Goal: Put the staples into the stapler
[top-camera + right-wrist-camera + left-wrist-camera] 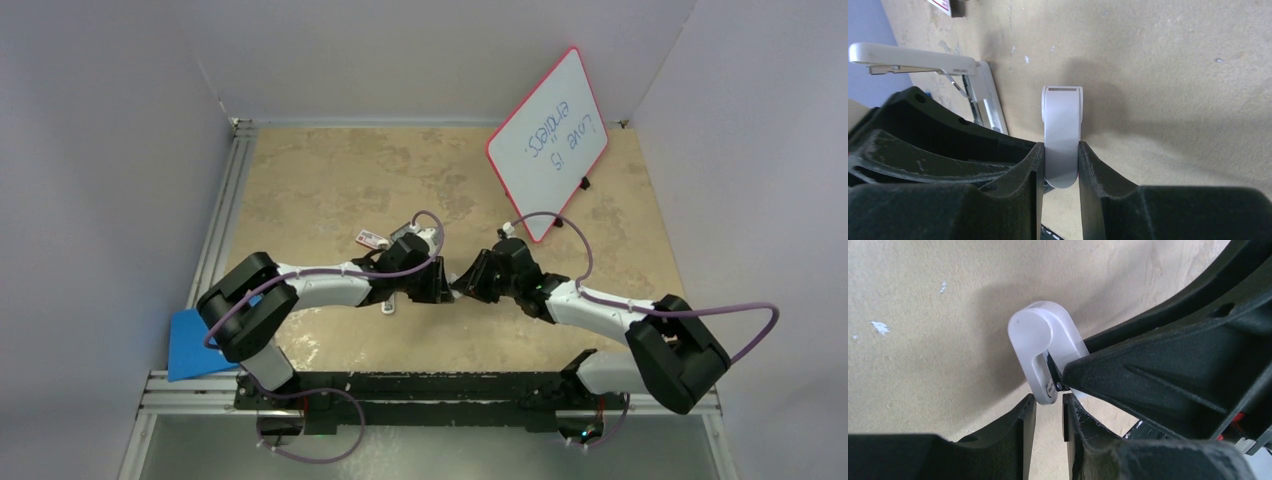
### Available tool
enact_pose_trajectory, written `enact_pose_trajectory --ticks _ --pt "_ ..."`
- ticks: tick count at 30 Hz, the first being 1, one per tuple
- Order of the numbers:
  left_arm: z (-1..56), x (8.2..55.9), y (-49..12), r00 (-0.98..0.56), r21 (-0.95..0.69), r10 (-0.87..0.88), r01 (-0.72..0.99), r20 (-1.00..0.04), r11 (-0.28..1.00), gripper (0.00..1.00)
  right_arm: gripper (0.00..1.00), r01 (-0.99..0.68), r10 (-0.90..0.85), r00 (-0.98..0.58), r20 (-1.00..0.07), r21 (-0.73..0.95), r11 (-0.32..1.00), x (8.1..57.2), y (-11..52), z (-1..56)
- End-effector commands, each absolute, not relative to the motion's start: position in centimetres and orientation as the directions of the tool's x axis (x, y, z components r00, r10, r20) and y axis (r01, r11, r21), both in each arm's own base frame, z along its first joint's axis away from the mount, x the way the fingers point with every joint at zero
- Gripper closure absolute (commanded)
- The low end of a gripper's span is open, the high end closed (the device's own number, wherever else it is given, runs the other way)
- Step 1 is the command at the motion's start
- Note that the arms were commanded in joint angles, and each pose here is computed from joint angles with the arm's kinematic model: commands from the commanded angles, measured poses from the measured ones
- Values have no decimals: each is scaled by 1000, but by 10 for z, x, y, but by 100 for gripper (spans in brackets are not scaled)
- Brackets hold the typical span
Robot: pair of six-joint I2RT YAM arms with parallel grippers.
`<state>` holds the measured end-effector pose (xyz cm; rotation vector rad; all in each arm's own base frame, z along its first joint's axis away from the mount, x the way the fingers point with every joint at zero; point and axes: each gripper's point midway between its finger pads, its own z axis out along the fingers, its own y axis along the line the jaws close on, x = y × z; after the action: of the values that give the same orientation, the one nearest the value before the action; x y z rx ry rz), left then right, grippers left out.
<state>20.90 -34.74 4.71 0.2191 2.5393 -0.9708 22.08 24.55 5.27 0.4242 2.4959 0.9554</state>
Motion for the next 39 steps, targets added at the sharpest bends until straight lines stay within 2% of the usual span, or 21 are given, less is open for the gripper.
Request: enact_pose_trajectory --ticks 1,9,14,18,24,30,39 --pt "68 204 -368 -887 -679 12 362 -461 639 74 85 72 420 -866 -272 763 642 224 265 75" --pt "58 216 -355 -887 -641 -50 292 -459 710 80 85 72 412 -871 -266 763 643 221 264 72" --pt "60 222 -344 -888 -647 -110 235 -446 725 71 85 70 409 -872 -267 761 645 220 263 72" --pt "71 222 -343 -872 -665 -95 291 -480 687 69 85 48 404 -870 -282 767 639 221 264 77" --pt "86 224 -344 -839 -666 -86 359 -537 654 79 85 18 385 -874 -295 773 634 222 269 79" --pt "76 221 -344 -847 -659 -59 365 -528 658 100 85 41 391 -880 -270 777 629 219 268 79" --pt "57 207 -329 -836 -608 26 419 -547 675 100 86 87 456 -840 -294 757 648 228 255 90"
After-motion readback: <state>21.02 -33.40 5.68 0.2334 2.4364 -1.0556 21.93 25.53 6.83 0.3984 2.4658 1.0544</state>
